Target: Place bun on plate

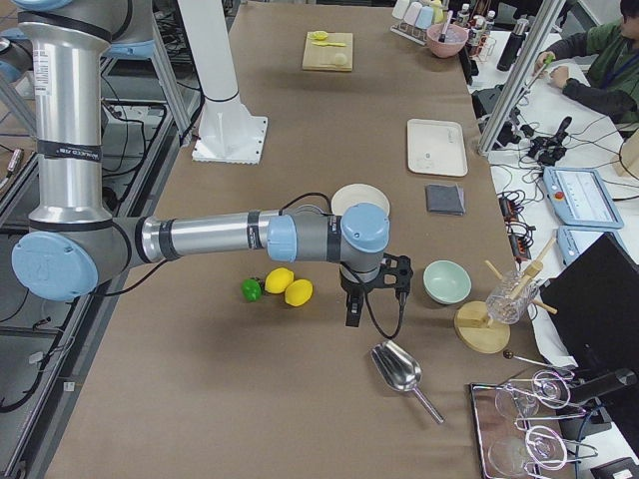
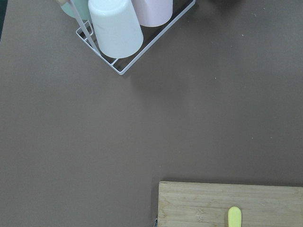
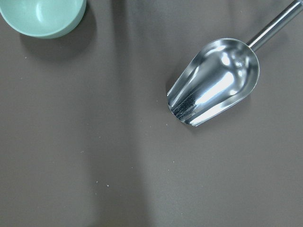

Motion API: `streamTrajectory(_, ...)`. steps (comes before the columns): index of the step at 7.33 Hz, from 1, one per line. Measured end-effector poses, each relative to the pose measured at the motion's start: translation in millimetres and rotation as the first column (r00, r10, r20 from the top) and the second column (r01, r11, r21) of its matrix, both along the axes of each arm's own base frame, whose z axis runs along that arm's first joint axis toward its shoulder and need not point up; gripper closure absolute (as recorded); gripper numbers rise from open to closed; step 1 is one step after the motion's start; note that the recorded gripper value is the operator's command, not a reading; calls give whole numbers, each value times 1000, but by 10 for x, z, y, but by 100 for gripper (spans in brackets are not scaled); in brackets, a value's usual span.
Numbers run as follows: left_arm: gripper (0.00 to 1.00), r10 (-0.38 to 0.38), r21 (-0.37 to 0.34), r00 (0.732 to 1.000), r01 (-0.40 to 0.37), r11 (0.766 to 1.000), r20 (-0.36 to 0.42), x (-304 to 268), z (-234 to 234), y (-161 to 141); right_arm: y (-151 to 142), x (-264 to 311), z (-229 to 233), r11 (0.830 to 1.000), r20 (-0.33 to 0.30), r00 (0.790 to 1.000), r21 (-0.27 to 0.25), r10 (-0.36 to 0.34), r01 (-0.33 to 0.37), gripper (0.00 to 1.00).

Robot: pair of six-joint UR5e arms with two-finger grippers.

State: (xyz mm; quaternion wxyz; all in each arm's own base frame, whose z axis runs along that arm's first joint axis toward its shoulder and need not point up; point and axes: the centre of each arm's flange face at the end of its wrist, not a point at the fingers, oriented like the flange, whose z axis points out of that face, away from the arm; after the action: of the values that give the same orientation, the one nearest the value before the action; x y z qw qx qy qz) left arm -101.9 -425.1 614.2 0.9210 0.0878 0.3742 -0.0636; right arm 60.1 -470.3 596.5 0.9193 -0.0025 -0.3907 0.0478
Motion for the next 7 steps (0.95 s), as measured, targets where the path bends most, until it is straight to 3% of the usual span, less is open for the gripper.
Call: streamTrajectory(7,2,-1,-18,1000,1,1000,-3,8,81,39,-9,1,-59,1000,-2,1000,13,-1,1,0)
